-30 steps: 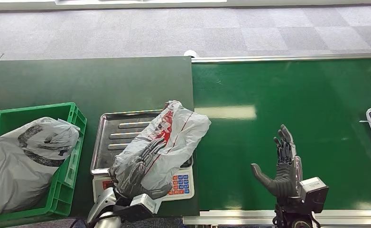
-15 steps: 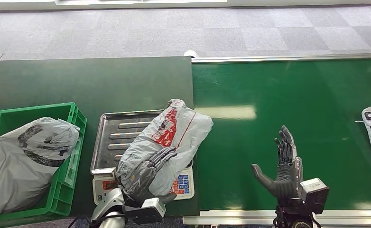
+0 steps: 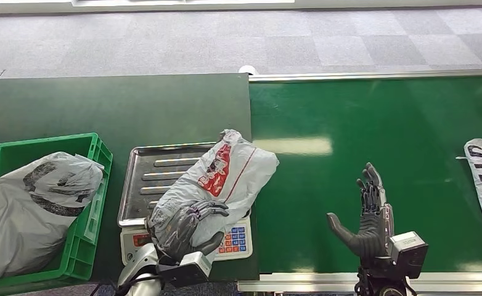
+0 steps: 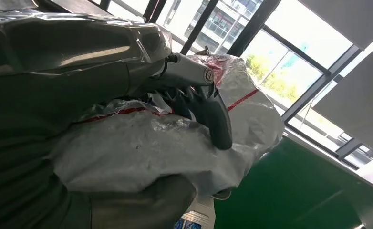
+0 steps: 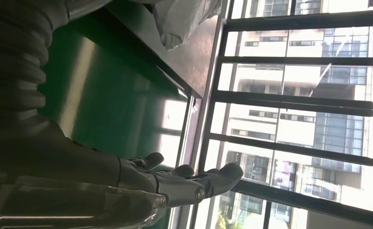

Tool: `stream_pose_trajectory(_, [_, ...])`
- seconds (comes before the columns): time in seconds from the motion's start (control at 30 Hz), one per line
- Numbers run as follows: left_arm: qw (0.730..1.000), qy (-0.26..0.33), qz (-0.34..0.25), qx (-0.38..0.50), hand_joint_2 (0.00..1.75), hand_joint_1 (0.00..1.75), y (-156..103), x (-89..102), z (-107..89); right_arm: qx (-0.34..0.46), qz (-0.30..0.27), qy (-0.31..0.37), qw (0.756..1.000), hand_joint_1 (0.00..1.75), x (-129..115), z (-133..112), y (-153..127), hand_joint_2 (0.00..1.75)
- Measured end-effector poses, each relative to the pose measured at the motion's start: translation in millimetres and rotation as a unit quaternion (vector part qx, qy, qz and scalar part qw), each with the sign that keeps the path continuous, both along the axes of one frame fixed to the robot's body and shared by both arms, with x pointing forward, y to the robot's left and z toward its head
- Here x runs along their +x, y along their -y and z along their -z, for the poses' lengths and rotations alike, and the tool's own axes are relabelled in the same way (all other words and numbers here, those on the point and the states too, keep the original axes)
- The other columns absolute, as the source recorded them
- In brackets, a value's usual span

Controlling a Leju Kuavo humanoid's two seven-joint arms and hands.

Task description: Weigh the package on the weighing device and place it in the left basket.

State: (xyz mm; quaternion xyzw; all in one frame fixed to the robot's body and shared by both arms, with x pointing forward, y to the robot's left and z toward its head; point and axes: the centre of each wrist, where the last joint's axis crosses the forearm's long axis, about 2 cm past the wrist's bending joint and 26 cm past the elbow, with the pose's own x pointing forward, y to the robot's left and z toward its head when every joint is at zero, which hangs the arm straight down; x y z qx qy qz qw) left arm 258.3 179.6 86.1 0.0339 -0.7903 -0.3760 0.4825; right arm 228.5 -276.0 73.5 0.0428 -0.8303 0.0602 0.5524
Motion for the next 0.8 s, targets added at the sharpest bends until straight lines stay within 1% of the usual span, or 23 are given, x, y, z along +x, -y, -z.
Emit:
stream_pose_trajectory(0.5, [1.000,0.002,-0.014,-0.020,1.75,1.75,-2,0.6,-0.3,0.001,-0.001,0.001,1.000,0.00,0,0,0,1.75])
stream_pose_trajectory(0.63, [0.996,0.037,-0.034,-0.078,1.75,1.75,-5,0.0,-3.4,0.002,0.000,0.001,1.000,0.00,0,0,0,1.75])
stream_pose_trajectory(0.8, [0.976,0.096,-0.081,-0.181,1.75,1.75,-14,0.1,-16.3,0.004,0.005,0.000,1.000,0.00,-1,0,0,1.75])
